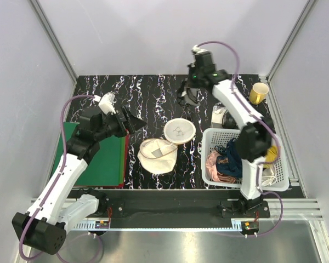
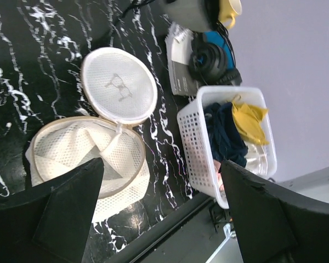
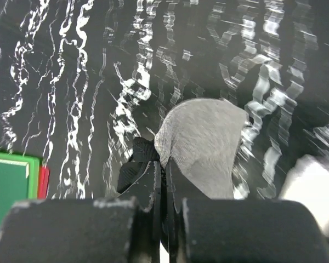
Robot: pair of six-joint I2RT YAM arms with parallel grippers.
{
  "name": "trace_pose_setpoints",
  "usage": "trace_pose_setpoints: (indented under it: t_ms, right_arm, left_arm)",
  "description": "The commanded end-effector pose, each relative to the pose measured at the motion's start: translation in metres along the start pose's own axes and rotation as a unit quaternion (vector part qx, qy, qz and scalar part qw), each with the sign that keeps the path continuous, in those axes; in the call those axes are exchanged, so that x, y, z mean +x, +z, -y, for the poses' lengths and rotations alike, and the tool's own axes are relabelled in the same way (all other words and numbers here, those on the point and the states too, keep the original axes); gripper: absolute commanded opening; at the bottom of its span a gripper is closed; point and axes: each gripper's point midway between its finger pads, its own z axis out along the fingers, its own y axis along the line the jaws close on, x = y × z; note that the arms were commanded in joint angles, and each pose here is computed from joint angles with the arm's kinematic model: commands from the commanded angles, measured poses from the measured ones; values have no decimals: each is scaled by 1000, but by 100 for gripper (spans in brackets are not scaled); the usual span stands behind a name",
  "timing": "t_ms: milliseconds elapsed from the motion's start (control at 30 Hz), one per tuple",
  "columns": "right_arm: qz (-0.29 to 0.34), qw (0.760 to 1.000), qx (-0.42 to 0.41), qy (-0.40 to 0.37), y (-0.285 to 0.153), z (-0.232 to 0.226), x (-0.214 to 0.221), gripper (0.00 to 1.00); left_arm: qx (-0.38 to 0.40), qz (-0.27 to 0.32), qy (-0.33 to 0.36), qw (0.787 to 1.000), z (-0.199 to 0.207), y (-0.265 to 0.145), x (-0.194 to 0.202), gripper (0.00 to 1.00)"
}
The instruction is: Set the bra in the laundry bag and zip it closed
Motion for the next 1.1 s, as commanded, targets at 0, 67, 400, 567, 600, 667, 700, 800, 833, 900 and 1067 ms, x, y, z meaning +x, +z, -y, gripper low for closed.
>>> trace_pose_setpoints:
  t_ms: [0, 67, 400, 567, 600, 667, 700, 800, 833, 900, 1067]
  right_arm:
    - [60, 997, -7, -39, 40, -58, -17, 0]
    - [36, 998, -36, -39, 79, -79, 4, 25]
    - [-70, 995, -71, 17, 67, -97, 55, 83]
    - [-89, 995, -31, 35, 47, -66, 80, 83]
    - [-80, 995, -32, 46, 49, -62, 79, 82]
    - [-72, 992, -39, 93, 53, -53, 82, 77]
    - [-81, 988, -63, 112, 53, -57, 86, 75]
    - [-87, 978, -92, 168, 63, -60, 90, 63]
    - [-90, 976, -93, 177, 68, -60, 94, 62]
    - [-80, 972, -108, 191, 78, -65, 89, 62]
    - [-84, 964, -144, 208, 99, -80, 89, 67]
  left_arm:
    - [-13, 28, -31, 999, -11, 4, -20, 92]
    - [-34, 32, -42, 998, -25, 8, -25, 92]
    - [-66, -17, -46, 997, -65, 46, -36, 93]
    - [-94, -30, -36, 994, -88, 82, -38, 77]
    - [-103, -22, -29, 994, -91, 88, -47, 71]
    - [-121, -42, -25, 991, -107, 108, -42, 66]
    - [-117, -35, -16, 992, -103, 116, -57, 61]
    - [-136, -46, 12, 990, -121, 144, -70, 56]
    - [-145, -55, 35, 987, -130, 155, -69, 57]
    - [-169, -48, 59, 983, -142, 165, -77, 57]
    - [-176, -73, 53, 980, -166, 199, -73, 58]
